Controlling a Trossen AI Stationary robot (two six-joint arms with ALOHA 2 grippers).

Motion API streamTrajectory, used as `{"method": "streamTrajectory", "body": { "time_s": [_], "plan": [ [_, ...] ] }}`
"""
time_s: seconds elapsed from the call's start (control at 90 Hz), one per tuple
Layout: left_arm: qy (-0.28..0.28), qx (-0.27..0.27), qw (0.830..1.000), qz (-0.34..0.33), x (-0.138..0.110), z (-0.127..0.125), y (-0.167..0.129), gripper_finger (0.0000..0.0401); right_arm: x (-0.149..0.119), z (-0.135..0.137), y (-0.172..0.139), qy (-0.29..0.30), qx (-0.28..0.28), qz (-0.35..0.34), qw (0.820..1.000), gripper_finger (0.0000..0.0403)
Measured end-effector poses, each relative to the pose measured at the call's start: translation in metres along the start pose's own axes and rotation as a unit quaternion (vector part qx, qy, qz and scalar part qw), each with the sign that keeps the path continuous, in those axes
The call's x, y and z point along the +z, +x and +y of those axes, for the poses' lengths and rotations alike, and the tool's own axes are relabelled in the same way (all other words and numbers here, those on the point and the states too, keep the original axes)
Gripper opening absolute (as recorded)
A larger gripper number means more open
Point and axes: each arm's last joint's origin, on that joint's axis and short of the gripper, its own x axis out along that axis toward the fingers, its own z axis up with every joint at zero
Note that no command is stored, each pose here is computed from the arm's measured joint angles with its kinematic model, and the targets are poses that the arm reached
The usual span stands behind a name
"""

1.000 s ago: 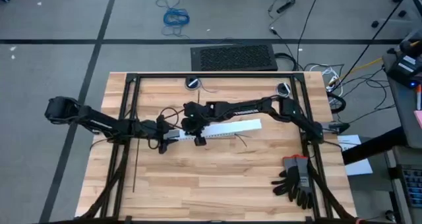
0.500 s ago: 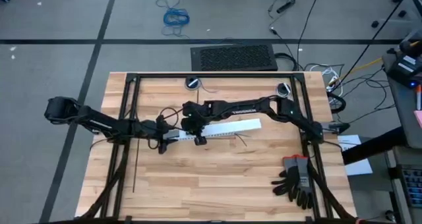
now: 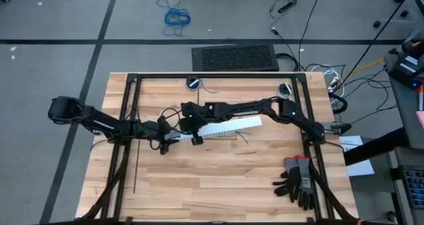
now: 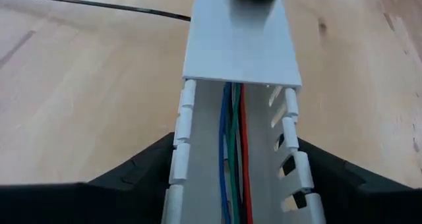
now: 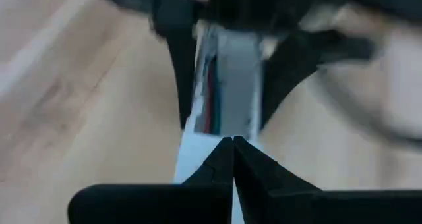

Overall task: Ziptie cables
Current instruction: Close the cable duct

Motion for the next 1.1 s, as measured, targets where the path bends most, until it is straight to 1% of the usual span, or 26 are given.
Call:
{"method": "streamTrajectory", "body": {
  "time_s": [0.078, 0.133, 0.222, 0.333, 0.467, 0.544, 0.689, 0.844, 0.911, 0.978, 1.1],
  "plan": [
    [0.0, 0.0, 1.0, 0.0, 0.0, 0.0, 0.0, 0.0253, 0.005, 0.001, -0.017, 0.002, -0.001, 0.018, 1.0, 0.0],
    [0.0, 0.0, 1.0, 0.001, 0.0, 0.0, 0.0, 0.0253, -0.001, 0.002, -0.02, 0.01, 0.007, 0.054, 0.998, 0.0],
    [0.0, 0.0, 1.0, 0.001, 0.0, 0.0, 0.0, 0.0253, -0.017, 0.001, -0.015, 0.032, 0.023, 0.102, 0.994, 0.0],
    [0.0, 0.001, 1.0, 0.002, 0.0, 0.0, 0.0, 0.0253, -0.03, 0.003, 0.002, 0.036, 0.032, 0.115, 0.992, 0.0],
    [0.001, 0.002, 1.0, 0.004, -0.001, 0.0, 0.0, 0.0253, -0.036, 0.002, 0.026, 0.038, 0.06, 0.068, 0.995, 0.0],
    [0.001, 0.001, 1.0, 0.004, -0.001, 0.0, 0.0, 0.0253, -0.037, 0.001, 0.036, 0.037, 0.064, 0.044, 0.996, 0.0],
    [0.002, 0.001, 1.0, 0.004, -0.001, 0.0, 0.0, 0.0253, -0.034, -0.001, 0.043, 0.041, 0.065, 0.013, 0.997, 0.0],
    [0.003, 0.002, 1.0, 0.003, -0.001, 0.0, 0.0, 0.0253, -0.031, -0.002, 0.047, 0.032, 0.063, -0.014, 0.997, 0.0],
    [0.002, 0.002, 1.0, 0.003, -0.001, 0.0, 0.0, 0.0253, -0.028, -0.002, 0.046, 0.023, 0.049, -0.018, 0.998, 0.0],
    [0.001, 0.003, 1.0, 0.003, -0.001, 0.0, 0.0, 0.0253, -0.021, 0.0, 0.038, 0.01, 0.034, -0.009, 0.999, 0.0],
    [0.0, 0.003, 1.0, 0.003, -0.001, 0.0, 0.0, 0.0253, 0.005, 0.0, 0.008, -0.01, 0.018, 0.006, 1.0, 0.0]
  ]
}}
